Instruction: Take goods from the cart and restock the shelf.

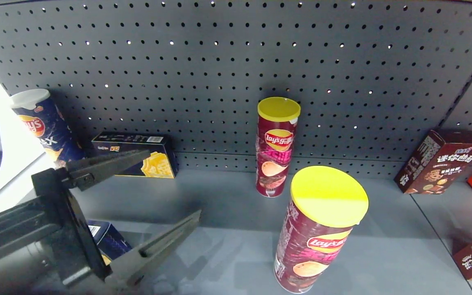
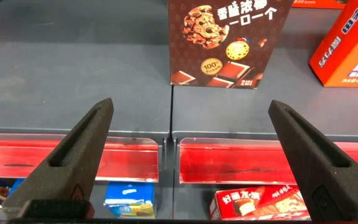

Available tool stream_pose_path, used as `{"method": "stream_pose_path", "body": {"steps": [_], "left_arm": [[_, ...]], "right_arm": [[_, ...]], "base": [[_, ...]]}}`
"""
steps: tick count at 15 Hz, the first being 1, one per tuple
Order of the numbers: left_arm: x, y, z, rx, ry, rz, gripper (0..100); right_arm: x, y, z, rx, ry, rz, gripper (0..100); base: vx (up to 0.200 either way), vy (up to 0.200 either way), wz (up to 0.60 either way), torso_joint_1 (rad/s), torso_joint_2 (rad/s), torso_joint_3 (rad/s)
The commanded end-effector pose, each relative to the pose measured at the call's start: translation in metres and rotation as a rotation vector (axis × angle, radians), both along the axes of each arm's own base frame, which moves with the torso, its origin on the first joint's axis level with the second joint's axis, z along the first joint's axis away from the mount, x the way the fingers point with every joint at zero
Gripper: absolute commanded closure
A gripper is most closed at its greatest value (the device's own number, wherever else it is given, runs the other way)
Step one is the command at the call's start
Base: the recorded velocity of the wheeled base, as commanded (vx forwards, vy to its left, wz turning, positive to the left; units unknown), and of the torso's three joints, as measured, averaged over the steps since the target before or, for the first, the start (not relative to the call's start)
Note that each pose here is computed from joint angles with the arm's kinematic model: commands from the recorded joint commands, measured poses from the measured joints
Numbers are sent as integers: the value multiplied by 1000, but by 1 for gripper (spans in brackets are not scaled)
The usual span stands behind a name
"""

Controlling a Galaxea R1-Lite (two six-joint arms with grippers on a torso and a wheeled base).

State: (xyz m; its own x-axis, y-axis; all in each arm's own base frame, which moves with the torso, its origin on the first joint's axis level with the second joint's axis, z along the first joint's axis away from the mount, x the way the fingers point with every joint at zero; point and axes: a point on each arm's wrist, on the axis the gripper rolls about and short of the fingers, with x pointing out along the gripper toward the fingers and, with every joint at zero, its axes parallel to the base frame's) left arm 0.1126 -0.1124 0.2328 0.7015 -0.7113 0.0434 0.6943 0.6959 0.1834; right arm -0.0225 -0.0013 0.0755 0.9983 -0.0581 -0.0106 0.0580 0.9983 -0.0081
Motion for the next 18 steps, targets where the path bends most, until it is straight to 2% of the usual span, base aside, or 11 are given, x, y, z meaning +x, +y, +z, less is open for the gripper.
{"method": "stream_pose_path", "body": {"steps": [1, 3, 5, 6, 9, 10, 11, 12, 13, 14, 18], "left_arm": [[-37, 39, -19, -21, -32, 14, 0], [-58, 71, -38, -37, -110, 137, 0], [-86, 97, -63, -78, -186, 269, 0], [-97, 105, -80, -94, -213, 342, 0], [-112, 112, -94, -116, -229, 572, 0], [-121, 113, -106, -116, -203, 637, 0], [-125, 113, -116, -94, -164, 679, 0], [-131, 112, -135, -44, -85, 747, 0], [-134, 111, -145, -24, -47, 755, 0], [-136, 110, -151, -8, -15, 697, 0], [-136, 109, -151, -24, -6, 652, 0]], "right_arm": [[0, 0, 0, 0, 2, 0, 0], [0, 0, 0, 0, 2, 0, 0], [0, 0, 0, 0, 2, 0, 0], [0, 0, 0, 0, 2, 0, 0], [0, 0, 0, 0, 2, 0, 0], [0, 0, 0, 0, 2, 0, 0], [0, 0, 0, -2, 2, 0, 0], [0, 0, 0, 0, 2, 0, 0], [0, 0, 0, -2, 2, 0, 0], [0, 0, 0, 0, 2, 0, 0], [0, 0, 0, 0, 2, 0, 0]], "base": [[0, 0, 0, 0, 0, 0], [0, 0, 0, 0, 0, 0], [0, 0, 0, 0, 0, 0], [0, 0, 0, 0, 0, 0], [0, 0, 0, 0, 0, 0], [0, 0, 0, 0, 0, 0], [0, 0, 0, 0, 0, 0], [0, 0, 0, 0, 0, 0], [0, 0, 0, 0, 0, 0], [0, 0, 0, 0, 0, 0], [0, 0, 0, 0, 0, 0]]}}
